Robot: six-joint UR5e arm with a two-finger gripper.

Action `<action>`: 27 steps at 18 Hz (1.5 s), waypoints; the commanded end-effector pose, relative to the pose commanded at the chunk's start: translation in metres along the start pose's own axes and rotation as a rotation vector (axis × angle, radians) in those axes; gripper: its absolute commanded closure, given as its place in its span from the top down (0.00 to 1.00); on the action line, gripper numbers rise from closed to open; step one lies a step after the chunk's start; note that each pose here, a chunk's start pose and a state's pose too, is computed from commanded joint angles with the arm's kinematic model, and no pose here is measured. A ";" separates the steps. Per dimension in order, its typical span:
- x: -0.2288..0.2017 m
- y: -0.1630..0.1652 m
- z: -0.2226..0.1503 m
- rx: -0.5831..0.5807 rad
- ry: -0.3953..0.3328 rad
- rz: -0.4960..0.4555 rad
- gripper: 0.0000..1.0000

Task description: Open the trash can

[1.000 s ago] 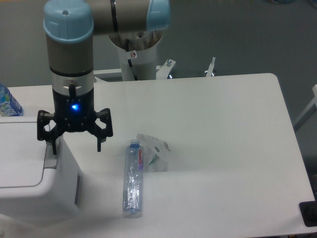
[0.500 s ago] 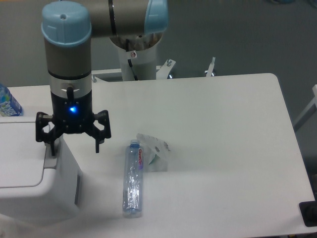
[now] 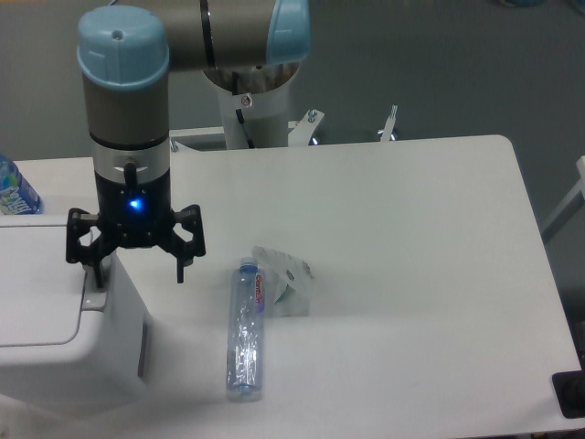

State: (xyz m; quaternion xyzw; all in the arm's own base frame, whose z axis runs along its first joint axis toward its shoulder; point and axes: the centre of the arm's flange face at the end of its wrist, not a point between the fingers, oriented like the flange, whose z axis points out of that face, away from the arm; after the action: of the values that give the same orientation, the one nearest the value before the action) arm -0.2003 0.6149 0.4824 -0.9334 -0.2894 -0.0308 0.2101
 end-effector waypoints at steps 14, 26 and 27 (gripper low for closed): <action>-0.048 -0.032 -0.067 0.137 -0.141 -0.036 1.00; -0.198 -0.005 -0.090 -0.114 -0.469 0.203 1.00; -0.209 0.000 -0.090 -0.147 -0.469 0.240 1.00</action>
State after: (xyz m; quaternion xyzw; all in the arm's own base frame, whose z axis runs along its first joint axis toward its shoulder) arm -0.3683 0.4676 0.5263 -0.9554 -0.2142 0.1904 0.0710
